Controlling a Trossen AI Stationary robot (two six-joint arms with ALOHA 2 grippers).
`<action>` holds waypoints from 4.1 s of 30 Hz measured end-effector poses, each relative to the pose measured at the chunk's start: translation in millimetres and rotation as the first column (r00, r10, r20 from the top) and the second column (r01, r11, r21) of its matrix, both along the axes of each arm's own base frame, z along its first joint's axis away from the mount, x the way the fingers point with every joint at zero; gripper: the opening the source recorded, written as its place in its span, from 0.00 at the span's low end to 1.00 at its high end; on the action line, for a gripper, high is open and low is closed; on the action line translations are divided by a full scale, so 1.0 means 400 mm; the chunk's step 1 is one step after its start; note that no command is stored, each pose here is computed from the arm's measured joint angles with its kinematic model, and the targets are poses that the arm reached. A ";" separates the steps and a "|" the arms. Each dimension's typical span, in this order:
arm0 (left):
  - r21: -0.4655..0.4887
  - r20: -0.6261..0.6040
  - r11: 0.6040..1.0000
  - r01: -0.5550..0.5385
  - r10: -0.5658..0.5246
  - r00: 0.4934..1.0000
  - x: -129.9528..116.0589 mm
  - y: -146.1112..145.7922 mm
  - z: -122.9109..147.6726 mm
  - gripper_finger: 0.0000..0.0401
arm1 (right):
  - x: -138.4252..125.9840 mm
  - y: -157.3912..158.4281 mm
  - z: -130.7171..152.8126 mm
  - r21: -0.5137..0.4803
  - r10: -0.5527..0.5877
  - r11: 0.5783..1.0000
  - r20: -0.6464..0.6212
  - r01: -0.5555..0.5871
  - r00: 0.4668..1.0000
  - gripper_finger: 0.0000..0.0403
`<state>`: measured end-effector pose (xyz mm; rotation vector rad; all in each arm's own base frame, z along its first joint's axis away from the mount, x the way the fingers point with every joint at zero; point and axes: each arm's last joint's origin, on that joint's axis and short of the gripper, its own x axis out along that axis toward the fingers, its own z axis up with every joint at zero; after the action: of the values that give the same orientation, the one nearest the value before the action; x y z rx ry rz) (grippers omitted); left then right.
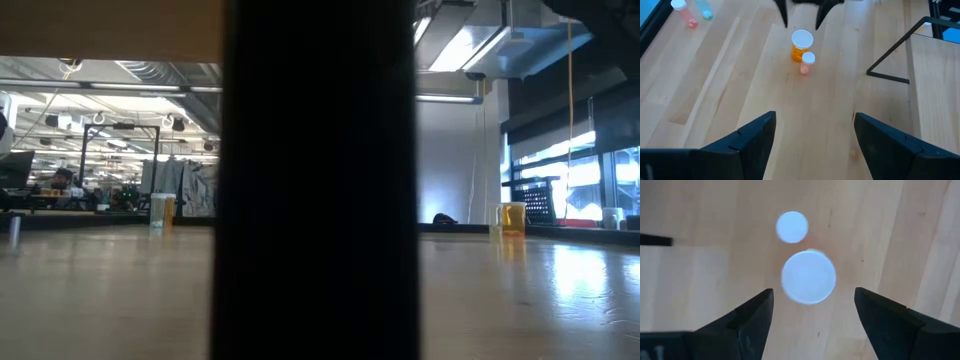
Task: Pick and place medicine bottles onto shelf by color
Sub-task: Put the middle orange pill bottle on the shelf
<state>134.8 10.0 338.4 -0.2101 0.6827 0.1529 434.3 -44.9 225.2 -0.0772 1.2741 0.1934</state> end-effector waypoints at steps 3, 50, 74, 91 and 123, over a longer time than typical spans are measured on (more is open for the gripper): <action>0.000 0.001 1.000 0.000 0.000 1.000 0.000 0.000 0.000 0.66 | 0.009 -0.007 -0.029 0.004 -0.007 1.000 -0.020 0.007 1.000 0.69; 0.000 0.000 1.000 0.000 0.000 1.000 0.000 0.000 0.000 0.66 | 0.044 0.016 -0.113 0.049 -0.086 0.995 -0.058 0.089 0.995 0.52; 0.000 0.000 1.000 0.000 0.000 1.000 0.000 0.000 0.000 0.66 | 0.047 0.009 0.002 -0.048 -0.116 0.992 -0.065 0.113 0.991 0.53; 0.055 -0.003 0.998 -0.026 0.027 1.000 -0.001 0.004 0.000 0.66 | 0.020 0.040 0.247 -0.033 -0.112 0.993 0.089 0.115 0.990 0.52; 0.045 0.166 0.998 -0.053 0.045 0.985 0.080 0.007 0.023 0.66 | 0.066 0.119 0.273 -0.114 0.018 0.993 0.298 0.017 0.954 0.53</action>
<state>167.0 12.6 347.6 -0.1900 0.5092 0.1969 460.7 2.7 334.6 -0.1993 0.9819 0.1027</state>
